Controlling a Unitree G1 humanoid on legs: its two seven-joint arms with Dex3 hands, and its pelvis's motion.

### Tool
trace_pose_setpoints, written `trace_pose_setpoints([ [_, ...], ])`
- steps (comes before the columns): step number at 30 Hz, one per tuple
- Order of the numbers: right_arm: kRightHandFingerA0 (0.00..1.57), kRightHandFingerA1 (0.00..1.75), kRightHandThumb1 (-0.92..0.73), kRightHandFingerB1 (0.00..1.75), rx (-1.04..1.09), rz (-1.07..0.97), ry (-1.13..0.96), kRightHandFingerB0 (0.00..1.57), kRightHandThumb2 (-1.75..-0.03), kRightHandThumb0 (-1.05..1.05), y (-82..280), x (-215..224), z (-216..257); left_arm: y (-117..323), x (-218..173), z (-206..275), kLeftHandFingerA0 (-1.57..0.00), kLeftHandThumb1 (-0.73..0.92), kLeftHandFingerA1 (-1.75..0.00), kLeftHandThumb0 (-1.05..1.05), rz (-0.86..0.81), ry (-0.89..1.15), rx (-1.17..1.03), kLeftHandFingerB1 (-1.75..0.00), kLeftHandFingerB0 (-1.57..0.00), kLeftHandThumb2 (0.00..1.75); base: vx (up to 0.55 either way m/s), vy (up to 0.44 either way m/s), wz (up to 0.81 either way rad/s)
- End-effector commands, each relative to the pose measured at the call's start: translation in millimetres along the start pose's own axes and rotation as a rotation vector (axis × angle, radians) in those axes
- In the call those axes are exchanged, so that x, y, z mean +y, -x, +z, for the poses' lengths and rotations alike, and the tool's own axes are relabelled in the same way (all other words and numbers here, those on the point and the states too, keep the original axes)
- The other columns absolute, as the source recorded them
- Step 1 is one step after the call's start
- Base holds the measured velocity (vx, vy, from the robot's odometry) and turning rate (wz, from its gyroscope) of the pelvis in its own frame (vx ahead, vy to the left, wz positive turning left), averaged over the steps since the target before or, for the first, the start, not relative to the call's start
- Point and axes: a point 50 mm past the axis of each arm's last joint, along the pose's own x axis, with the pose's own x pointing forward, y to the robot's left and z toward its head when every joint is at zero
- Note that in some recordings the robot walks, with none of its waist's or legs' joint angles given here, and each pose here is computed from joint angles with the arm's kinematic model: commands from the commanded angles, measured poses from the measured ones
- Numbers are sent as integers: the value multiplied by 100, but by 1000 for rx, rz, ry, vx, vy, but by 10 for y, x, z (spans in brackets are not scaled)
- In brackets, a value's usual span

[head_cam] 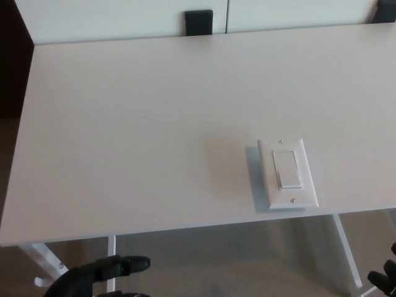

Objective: The robot walk towards a table in front and then clicks the light switch button using the right hand's index finger

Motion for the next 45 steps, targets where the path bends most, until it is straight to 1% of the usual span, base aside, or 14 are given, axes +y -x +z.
trace_pose_setpoints([
  [1,63,59,-58,43,-7,-4,9,41,-57,-24,-3,-18,80,26,61,51,-61,44,-51,-35,33,-23,-8,-45,-44,65,0,0,0],
  [11,69,57,-58,43,-52,34,56,44,-56,-21,61,83,137,35,151,158,-60,45,-50,-31,75,-15,-30,-44,-43,63,0,0,0],
  [18,65,62,-46,52,-109,125,157,43,-75,-40,488,123,45,44,249,267,-60,45,-50,-31,133,-34,-54,-45,-47,63,0,0,0],
  [19,68,53,-59,42,-120,141,177,49,-57,-32,546,133,36,40,259,290,-65,50,-45,-22,144,-41,-55,-39,-50,55,0,0,0],
  [20,68,53,-59,42,-130,149,189,49,-57,-32,575,150,37,37,268,309,-65,50,-45,-22,153,-50,-57,-39,-50,55,0,0,0],
  [21,65,62,-47,52,-136,152,201,44,-76,-40,640,142,17,36,274,325,-64,51,-46,-21,156,-63,-59,-40,-49,55,0,0,0],
  [25,63,62,-47,51,-161,169,179,43,-74,-39,882,149,-18,41,315,379,-56,47,-49,-26,177,-120,-61,-43,-44,61,0,0,0],
  [26,64,54,-59,42,-182,184,179,45,-57,-29,938,140,-15,48,327,392,-55,46,-49,-27,180,-135,-64,-43,-43,61,0,0,0],
  [30,62,53,-56,43,-213,183,176,46,-56,-29,1141,95,-27,76,356,398,-59,46,-49,-26,191,-138,-65,-44,-44,60,0,0,0],
  [31,62,61,-47,52,-220,176,175,43,-72,-35,1195,66,-39,80,356,386,-59,46,-49,-28,193,-136,-62,-44,-44,61,0,0,0],
  [33,63,61,-48,52,-234,167,180,42,-72,-35,1274,33,-53,86,363,379,-60,45,-50,-28,196,-141,-59,-44,-45,61,0,0,0],
  [37,67,61,-48,51,-326,170,199,43,-73,-37,1504,20,63,93,392,403,-60,44,-50,-30,195,-149,-68,-44,-45,61,0,0,0],
  [44,62,56,-48,52,-749,66,389,45,-76,-44,1924,151,564,41,364,384,-61,45,-49,-28,192,-153,-44,-43,-45,61,0,0,0],
  [45,67,45,-57,40,-794,68,392,48,-57,-38,1978,191,622,33,344,351,-58,47,-48,-25,184,-129,-34,-42,-44,60,0,0,0],
])
